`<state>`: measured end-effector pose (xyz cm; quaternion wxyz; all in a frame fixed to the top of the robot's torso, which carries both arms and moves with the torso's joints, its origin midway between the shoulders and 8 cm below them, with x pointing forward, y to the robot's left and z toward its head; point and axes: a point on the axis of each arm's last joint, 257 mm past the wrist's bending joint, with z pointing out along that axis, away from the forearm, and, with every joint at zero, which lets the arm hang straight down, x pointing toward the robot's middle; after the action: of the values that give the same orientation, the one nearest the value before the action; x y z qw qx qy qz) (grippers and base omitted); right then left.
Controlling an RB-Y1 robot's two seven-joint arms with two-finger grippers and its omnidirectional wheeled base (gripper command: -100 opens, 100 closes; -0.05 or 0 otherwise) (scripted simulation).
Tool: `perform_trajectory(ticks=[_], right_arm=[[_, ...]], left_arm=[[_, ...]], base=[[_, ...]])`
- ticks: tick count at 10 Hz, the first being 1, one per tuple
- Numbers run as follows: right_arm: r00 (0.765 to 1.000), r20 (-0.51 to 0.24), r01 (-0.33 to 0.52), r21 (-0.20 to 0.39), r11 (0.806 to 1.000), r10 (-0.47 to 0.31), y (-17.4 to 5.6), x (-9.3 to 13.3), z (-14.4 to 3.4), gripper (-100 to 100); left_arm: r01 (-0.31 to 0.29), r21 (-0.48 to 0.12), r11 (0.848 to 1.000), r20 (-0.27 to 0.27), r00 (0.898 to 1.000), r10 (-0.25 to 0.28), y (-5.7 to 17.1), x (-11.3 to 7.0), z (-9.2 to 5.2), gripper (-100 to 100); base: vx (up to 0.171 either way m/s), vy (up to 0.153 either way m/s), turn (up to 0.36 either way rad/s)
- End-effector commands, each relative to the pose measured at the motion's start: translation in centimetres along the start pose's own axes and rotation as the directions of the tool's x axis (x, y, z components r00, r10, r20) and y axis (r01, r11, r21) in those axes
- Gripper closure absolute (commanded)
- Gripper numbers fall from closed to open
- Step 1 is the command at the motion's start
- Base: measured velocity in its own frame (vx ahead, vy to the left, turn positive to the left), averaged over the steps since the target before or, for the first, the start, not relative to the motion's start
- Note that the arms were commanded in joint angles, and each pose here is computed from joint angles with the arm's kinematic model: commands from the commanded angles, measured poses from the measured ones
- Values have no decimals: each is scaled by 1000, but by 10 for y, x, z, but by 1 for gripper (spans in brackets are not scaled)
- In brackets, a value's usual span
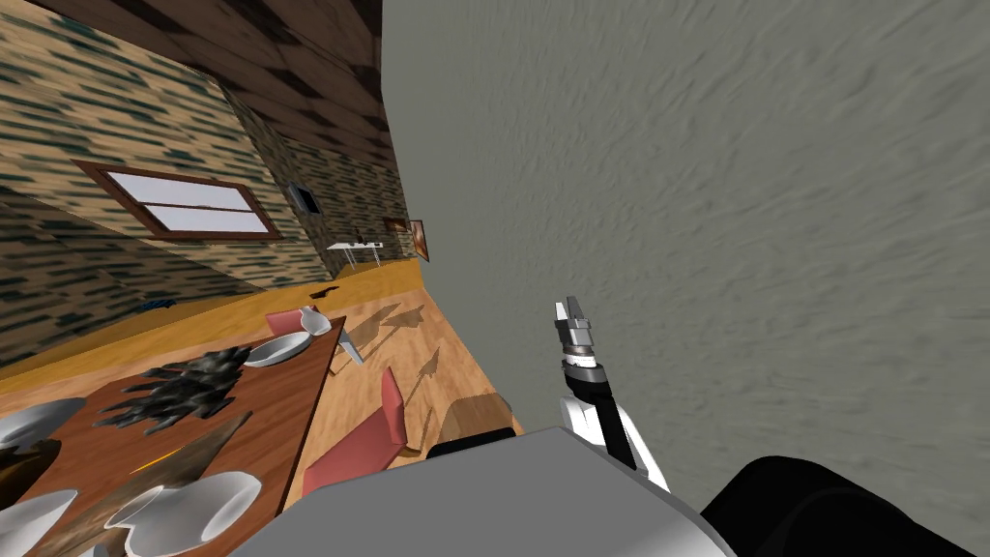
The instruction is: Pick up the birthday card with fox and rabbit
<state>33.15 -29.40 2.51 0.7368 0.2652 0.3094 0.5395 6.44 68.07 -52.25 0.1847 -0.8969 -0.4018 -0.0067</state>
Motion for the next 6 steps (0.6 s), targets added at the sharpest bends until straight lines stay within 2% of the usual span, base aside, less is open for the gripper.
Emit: perform_trajectory(ticks=[1,2,3,5,6], right_arm=[[1000,0,0,0,1000,0,0,0,0,0],[1000,0,0,0,1000,0,0,0,0,0],[1000,0,0,0,1000,0,0,0,0,0],[1000,0,0,0,1000,0,0,0,0,0],[1000,0,0,0,1000,0,0,0,0,0]], left_arm=[[0,0,1000,0,1000,0,0,0,0,100],[0,0,1000,0,1000,0,0,0,0,0],[-13,-8,1000,-1,1000,13,8,2,-2,100],[-60,-16,998,-15,998,60,27,15,-9,100],[-60,-16,998,-15,998,60,27,15,-9,100]], base=[[0,0,0],[0,0,0],[14,3,127],[45,-7,258],[34,-18,91]])
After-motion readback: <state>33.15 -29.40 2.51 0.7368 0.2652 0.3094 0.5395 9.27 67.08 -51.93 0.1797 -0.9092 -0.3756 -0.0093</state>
